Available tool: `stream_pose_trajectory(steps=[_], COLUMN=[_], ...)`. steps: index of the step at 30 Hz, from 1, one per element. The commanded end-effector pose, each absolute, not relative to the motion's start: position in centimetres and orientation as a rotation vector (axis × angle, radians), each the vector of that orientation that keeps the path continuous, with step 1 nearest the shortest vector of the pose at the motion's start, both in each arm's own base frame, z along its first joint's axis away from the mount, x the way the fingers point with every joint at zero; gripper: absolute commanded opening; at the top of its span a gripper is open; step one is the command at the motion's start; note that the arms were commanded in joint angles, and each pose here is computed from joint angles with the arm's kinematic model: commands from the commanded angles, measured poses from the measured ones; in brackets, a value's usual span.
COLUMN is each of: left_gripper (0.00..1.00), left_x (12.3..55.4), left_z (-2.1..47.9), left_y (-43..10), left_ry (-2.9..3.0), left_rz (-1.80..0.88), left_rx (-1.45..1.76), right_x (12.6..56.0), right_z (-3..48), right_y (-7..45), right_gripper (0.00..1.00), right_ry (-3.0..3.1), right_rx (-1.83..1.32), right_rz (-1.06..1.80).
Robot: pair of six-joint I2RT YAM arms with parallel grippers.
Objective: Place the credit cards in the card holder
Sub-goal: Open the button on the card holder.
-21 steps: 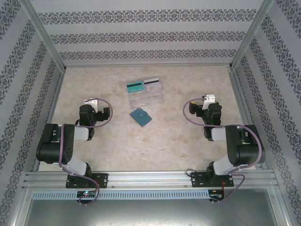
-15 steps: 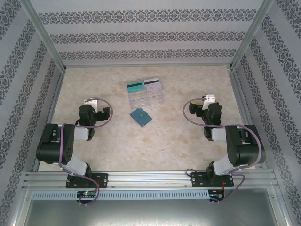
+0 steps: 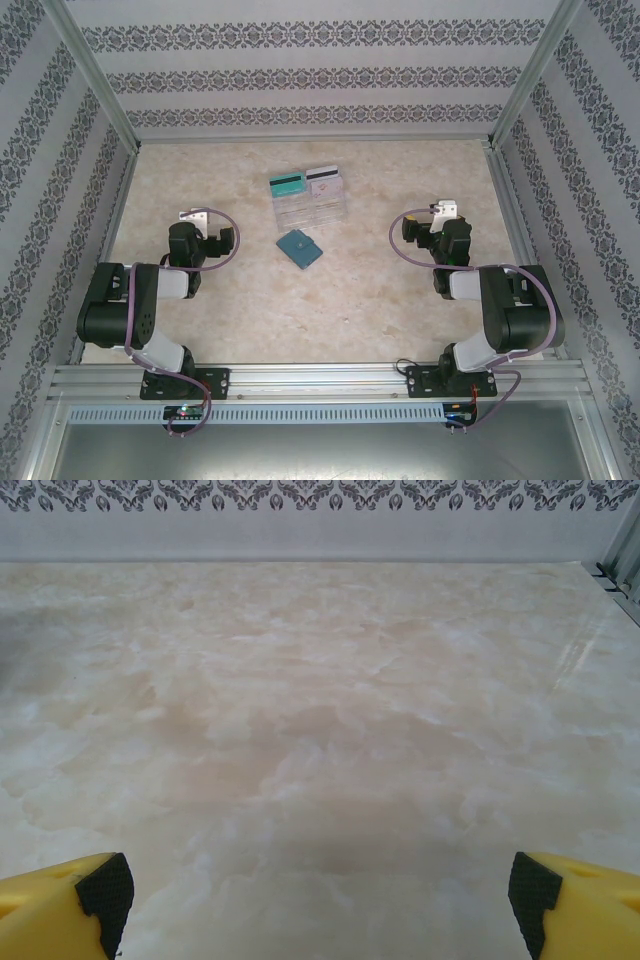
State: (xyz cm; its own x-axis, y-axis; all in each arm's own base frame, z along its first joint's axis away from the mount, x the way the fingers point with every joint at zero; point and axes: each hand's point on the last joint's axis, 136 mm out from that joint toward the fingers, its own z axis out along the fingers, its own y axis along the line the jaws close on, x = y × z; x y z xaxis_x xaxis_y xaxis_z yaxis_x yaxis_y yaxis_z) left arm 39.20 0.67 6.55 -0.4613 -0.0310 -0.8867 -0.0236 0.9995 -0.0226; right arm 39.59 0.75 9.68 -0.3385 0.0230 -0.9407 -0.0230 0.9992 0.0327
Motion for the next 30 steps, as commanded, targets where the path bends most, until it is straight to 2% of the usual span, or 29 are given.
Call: stream_pose_trajectory(steps=[1, 4, 8, 12, 13, 15, 18, 22, 23, 26, 30], left_gripper=[1.00, 1.00, 1.00, 1.00, 1.00, 1.00, 1.00, 1.00, 1.00, 1.00, 1.00], left_x=[40.1, 40.1, 39.9, 39.0, 38.8, 38.5, 37.5, 35.8, 35.3, 34.2, 33.7], left_z=[8.3, 8.4, 10.6, 13.4, 14.1, 15.0, 15.3, 14.5, 14.4, 13.5, 12.1], left_y=[0.4, 0.4, 1.0, 2.4, 1.6, -0.3, -3.2, -7.3, -8.3, -8.6, -8.2], left_ry=[1.984, 1.981, 2.007, 2.158, 2.163, 2.154, 2.174, 2.246, 2.255, 2.284, 2.326], left_rz=[0.004, 0.005, 0.023, 0.026, -0.041, -0.208, -0.465, -0.756, -0.812, -0.842, -0.822], left_rx=[-0.006, -0.005, -0.056, -0.271, -0.278, -0.300, -0.364, -0.364, -0.348, -0.425, -0.493], right_x=[39.8, 40.0, 39.2, 38.9, 39.0, 39.0, 37.9, 34.9, 34.3, 33.5, 33.9], right_z=[10.6, 11.2, 15.0, 18.7, 19.2, 19.3, 17.7, 14.7, 13.9, 11.7, 9.9], right_y=[0.7, 0.5, 0.6, 2.2, 3.5, 6.7, 13.3, 21.7, 23.5, 27.1, 30.7], right_gripper=[0.98, 0.98, 0.98, 0.98, 0.97, 0.87, 0.81, 0.76, 0.71, 0.61, 0.56], right_ry=[1.891, 1.876, 1.919, 1.910, 1.926, 1.979, 2.137, 2.336, 2.392, 2.501, 2.575], right_rx=[-0.009, 0.007, 0.035, 0.117, 0.123, 0.128, 0.011, -0.260, -0.331, -0.488, -0.623], right_rz=[0.055, 0.043, 0.043, 0.256, 0.370, 0.589, 0.749, 0.725, 0.718, 0.634, 0.555])
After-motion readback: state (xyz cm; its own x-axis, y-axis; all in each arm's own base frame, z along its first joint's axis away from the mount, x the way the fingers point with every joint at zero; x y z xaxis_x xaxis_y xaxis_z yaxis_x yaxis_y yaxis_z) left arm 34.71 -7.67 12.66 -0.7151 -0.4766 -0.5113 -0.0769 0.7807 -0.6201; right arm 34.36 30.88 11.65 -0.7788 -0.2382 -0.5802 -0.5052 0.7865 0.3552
